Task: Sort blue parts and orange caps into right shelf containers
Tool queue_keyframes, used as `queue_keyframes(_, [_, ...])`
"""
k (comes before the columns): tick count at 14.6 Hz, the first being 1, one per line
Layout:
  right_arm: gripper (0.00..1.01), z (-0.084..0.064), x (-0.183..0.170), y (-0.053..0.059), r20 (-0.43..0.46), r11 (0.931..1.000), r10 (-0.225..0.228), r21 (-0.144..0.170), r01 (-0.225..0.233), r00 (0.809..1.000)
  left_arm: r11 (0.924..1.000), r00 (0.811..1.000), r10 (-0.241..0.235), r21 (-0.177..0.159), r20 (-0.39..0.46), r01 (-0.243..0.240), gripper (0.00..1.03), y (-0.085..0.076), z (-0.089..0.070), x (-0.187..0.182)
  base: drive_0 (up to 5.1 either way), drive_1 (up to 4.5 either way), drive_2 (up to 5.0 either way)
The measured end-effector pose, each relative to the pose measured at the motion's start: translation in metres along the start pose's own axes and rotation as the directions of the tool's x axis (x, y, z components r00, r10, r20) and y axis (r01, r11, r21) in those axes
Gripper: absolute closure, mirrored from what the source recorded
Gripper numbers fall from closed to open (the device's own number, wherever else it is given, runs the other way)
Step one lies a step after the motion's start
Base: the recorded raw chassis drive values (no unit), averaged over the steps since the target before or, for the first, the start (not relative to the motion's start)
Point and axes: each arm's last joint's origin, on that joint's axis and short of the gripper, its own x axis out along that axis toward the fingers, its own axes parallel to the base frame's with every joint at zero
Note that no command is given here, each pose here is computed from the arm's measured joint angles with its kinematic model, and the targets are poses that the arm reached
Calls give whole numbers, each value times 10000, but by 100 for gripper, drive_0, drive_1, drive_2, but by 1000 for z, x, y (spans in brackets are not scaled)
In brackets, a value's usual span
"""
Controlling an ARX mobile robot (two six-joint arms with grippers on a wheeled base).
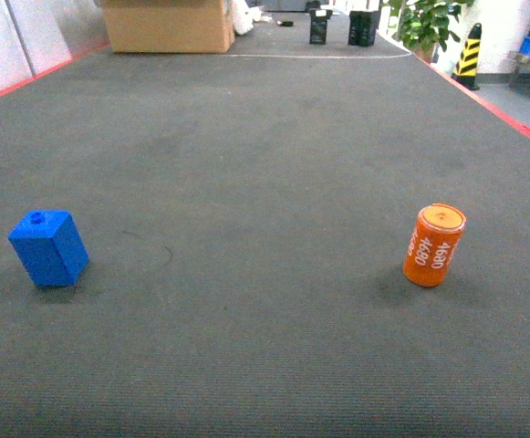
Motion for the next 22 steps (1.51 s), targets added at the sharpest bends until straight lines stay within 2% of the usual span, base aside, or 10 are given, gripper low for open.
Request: queue_keyframes(22, [3,0,0,0,0,10000,0,-4,0,10000,10000,10000,0,0,0,0,5,0,0,0,0,0,0])
